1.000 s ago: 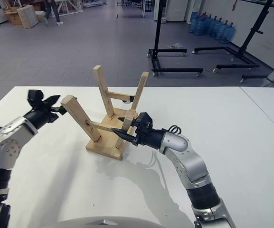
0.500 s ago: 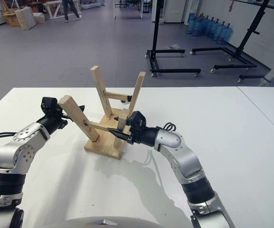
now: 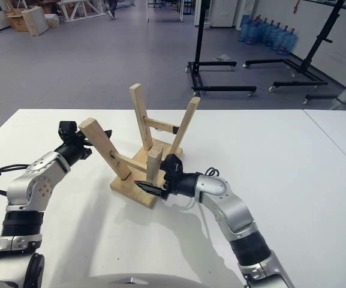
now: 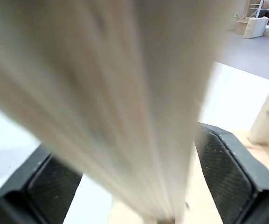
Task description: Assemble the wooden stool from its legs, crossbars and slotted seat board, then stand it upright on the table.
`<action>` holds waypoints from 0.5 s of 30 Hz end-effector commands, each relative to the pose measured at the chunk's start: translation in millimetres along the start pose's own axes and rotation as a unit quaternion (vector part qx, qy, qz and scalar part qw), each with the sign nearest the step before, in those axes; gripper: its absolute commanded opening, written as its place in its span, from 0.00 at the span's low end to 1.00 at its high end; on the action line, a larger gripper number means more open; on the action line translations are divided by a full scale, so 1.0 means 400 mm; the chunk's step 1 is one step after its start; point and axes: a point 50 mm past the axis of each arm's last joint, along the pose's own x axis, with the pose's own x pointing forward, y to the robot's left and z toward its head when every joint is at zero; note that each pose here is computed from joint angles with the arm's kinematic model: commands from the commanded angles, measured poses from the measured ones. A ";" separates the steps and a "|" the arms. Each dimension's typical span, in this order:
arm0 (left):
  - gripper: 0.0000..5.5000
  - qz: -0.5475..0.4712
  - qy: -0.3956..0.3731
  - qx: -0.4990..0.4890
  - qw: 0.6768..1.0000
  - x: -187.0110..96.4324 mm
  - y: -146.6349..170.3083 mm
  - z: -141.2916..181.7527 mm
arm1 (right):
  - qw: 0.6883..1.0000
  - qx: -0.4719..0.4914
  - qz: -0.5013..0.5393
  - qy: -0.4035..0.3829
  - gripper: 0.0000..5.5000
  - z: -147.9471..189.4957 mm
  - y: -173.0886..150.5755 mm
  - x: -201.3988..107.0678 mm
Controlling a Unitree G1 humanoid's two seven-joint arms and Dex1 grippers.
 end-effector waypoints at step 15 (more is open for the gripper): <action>0.86 -0.309 0.072 0.107 0.942 -0.283 -0.044 0.164 | 0.992 -0.116 -0.043 -0.003 0.69 0.112 -0.147 -0.252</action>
